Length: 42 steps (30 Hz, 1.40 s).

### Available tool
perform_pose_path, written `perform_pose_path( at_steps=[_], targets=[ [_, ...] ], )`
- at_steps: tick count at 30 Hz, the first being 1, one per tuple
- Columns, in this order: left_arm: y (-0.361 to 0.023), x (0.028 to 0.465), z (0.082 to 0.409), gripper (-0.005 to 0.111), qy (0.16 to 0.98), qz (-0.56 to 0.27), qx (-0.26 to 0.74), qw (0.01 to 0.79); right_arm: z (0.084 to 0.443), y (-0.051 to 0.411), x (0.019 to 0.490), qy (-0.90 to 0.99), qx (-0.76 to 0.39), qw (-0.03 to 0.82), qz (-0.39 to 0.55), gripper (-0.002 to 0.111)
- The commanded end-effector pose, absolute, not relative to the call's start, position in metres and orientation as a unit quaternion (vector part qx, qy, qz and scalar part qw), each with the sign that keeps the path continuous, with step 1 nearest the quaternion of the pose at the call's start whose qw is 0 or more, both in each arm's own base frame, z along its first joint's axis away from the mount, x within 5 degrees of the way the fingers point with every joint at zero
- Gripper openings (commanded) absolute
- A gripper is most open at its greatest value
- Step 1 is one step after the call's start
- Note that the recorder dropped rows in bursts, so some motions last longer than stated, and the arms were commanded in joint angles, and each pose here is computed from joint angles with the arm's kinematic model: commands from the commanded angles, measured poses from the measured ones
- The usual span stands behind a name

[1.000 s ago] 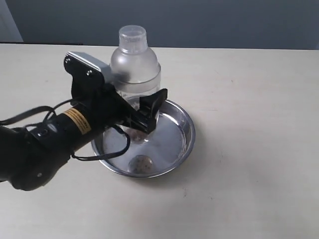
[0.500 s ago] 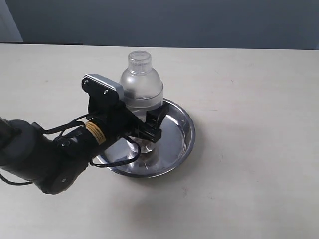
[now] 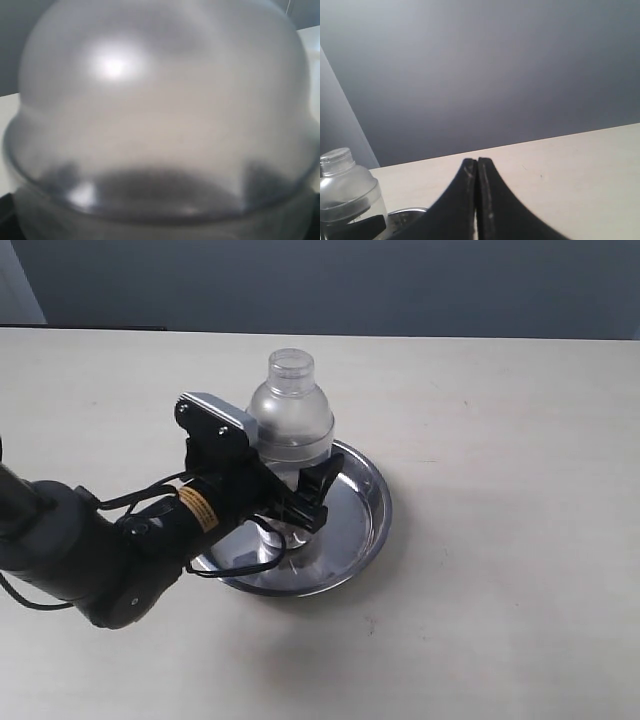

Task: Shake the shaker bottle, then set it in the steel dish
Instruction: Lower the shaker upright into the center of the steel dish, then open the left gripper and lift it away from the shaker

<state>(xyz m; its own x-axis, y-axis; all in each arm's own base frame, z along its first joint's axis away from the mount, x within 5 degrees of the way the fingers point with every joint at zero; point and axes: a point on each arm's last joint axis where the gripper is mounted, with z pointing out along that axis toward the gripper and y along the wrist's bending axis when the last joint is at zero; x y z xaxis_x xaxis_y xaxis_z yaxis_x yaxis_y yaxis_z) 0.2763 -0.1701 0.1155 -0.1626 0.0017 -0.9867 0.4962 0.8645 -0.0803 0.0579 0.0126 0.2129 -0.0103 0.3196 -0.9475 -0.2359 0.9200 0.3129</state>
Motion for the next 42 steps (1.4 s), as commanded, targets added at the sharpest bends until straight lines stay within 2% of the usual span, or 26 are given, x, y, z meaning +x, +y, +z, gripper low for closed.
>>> perform_pose_path(
  at_steps=[1,7,15,26,42],
  targets=[
    [-0.171,0.278,0.122,0.076,0.716,-0.199,0.173,0.646,0.213,0.012,0.058,0.682,0.032,0.705,0.193,-0.001],
    [-0.172,0.277,0.122,0.106,0.713,-0.198,0.183,0.647,0.213,0.012,0.058,0.682,0.032,0.705,0.193,-0.001],
    [-0.173,0.276,0.127,0.105,0.706,-0.205,0.191,0.651,0.213,0.012,0.058,0.682,0.032,0.705,0.193,-0.001],
    [-0.171,0.276,0.160,0.105,0.673,-0.208,0.176,0.688,0.213,0.012,0.058,0.682,0.030,0.704,0.195,-0.001],
    [-0.160,0.271,0.208,0.105,0.623,-0.165,0.171,0.745,0.213,0.012,0.058,0.682,0.030,0.704,0.195,-0.001]
  ],
)
